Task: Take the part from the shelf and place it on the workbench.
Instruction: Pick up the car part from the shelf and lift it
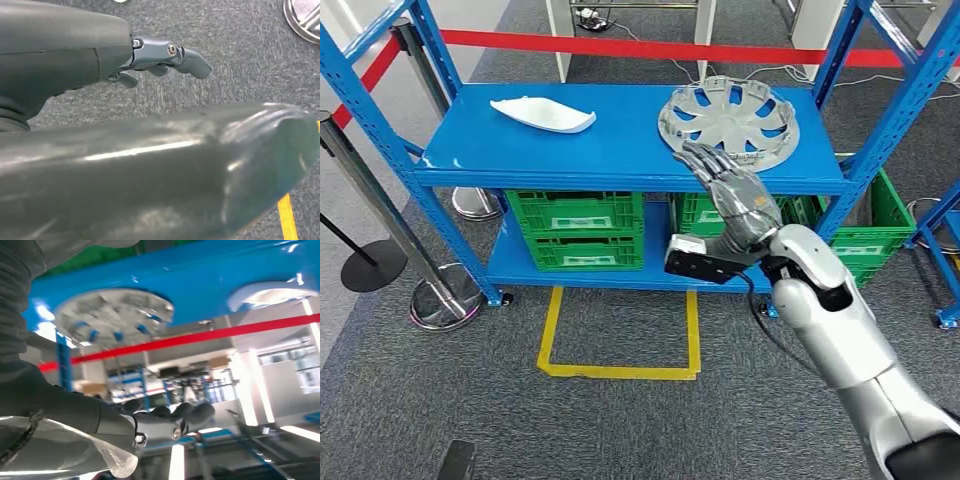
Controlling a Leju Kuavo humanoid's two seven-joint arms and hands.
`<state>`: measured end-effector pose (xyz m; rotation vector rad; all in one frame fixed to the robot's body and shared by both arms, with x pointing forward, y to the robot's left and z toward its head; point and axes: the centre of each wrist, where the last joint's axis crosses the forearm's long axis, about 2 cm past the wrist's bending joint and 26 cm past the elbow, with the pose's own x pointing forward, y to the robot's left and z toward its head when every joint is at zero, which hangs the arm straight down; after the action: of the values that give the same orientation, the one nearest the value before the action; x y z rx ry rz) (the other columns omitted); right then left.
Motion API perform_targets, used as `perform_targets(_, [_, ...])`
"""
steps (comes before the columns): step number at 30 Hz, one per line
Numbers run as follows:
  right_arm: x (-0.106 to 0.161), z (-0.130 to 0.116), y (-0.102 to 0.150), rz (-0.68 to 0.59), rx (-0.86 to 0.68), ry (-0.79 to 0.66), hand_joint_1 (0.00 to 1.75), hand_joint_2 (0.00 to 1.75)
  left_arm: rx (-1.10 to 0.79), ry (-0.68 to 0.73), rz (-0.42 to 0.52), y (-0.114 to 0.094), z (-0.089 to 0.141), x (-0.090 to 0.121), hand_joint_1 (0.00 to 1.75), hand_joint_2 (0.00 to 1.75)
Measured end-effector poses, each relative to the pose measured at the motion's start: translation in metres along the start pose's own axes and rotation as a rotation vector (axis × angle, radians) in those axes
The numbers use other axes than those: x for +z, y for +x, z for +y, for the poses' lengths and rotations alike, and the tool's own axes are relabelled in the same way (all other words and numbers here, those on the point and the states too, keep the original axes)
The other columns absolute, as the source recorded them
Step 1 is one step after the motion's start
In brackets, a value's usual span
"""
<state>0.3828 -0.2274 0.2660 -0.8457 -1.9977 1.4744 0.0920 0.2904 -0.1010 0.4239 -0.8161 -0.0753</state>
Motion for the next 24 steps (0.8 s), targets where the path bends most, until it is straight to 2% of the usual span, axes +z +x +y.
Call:
perform_targets(17, [-0.051, -0.036, 0.007, -0.080, 0.170, 0.083, 0.00, 1.75, -0.018, -0.027, -0.014, 0.000, -0.001, 0.001, 0.00, 0.00])
perform_targets(24, [-0.063, -0.036, 0.006, -0.073, 0.206, 0.153, 0.00, 1.75, -0.019, -0.033, -0.016, 0.001, -0.003, 0.001, 0.00, 0.00])
